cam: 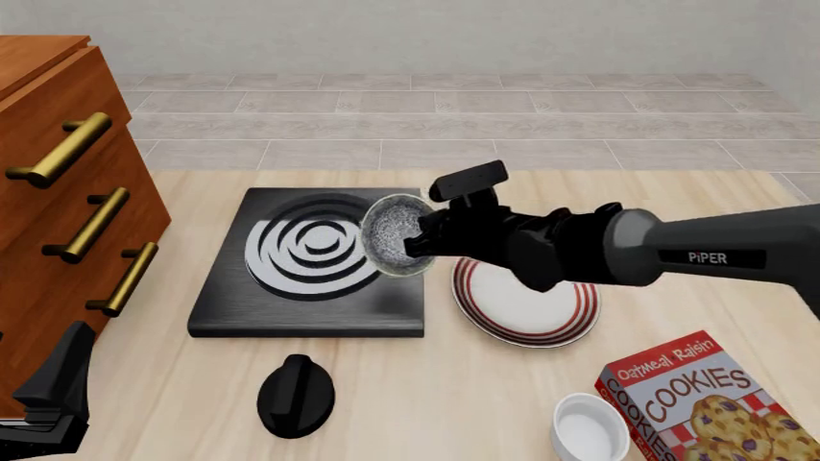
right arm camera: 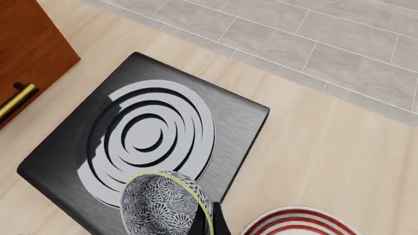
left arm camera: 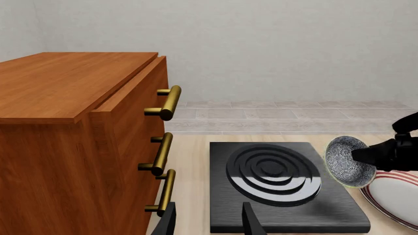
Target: Pick the akita bowl on the stove and place it on the plate.
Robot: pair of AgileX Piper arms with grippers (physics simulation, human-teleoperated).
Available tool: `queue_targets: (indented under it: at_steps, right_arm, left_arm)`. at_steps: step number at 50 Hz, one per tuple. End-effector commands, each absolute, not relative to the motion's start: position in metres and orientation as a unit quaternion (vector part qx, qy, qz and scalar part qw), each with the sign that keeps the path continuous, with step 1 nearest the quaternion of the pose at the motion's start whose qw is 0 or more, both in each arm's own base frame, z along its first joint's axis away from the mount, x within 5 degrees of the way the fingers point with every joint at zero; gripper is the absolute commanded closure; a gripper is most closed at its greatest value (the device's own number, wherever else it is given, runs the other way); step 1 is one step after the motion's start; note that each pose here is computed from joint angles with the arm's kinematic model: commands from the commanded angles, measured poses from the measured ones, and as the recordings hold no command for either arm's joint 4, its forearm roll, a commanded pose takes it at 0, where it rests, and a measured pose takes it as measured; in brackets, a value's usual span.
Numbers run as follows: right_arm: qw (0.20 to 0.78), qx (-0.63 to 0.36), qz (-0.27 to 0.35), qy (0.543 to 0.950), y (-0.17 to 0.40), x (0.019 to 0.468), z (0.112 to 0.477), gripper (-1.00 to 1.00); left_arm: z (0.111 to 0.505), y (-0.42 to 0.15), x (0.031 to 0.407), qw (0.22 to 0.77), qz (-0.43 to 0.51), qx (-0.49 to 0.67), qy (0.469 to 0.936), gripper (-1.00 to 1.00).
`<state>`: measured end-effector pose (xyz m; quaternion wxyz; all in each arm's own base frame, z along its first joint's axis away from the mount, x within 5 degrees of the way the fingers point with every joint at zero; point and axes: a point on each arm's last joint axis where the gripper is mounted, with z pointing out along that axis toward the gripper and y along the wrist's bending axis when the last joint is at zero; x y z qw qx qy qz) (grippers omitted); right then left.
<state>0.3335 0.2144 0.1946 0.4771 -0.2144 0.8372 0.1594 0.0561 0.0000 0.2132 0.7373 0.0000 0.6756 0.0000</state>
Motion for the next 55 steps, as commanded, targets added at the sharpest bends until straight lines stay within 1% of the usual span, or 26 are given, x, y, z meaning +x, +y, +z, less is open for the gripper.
queue_targets:
  at_steps: [1, 16, 22, 27, 34, 52, 55]
  right_arm:
    - [0.496, -0.168, 0.158, 0.837, 0.178, 0.321, 0.208, 1.0]
    - [0.511, -0.082, 0.129, 0.846, 0.111, 0.31, 0.205, 1.0]
    - [0.51, -0.075, 0.098, 0.852, 0.088, 0.309, 0.198, 1.0]
    - [0.509, -0.048, 0.085, 0.855, 0.07, 0.31, 0.189, 1.0]
    - [0.504, -0.04, 0.073, 0.86, 0.06, 0.311, 0.182, 1.0]
    - [0.467, -0.052, 0.062, 0.88, 0.061, 0.318, 0.131, 1.0]
    - [0.467, -0.043, 0.062, 0.881, 0.059, 0.318, 0.128, 1.0]
  left_arm:
    - [0.213, 0.0, 0.056, 0.737, 0.0, 0.0, 0.676, -1.0]
    - [0.213, 0.0, 0.056, 0.737, 0.0, 0.0, 0.676, -1.0]
    - [0.213, 0.0, 0.056, 0.737, 0.0, 0.0, 0.676, -1.0]
    - [0.213, 0.0, 0.056, 0.737, 0.0, 0.0, 0.676, -1.0]
    - [0.213, 0.0, 0.056, 0.737, 0.0, 0.0, 0.676, -1.0]
    - [0.213, 0.0, 0.056, 0.737, 0.0, 0.0, 0.676, -1.0]
    - [0.213, 0.0, 0.056, 0.737, 0.0, 0.0, 0.676, -1.0]
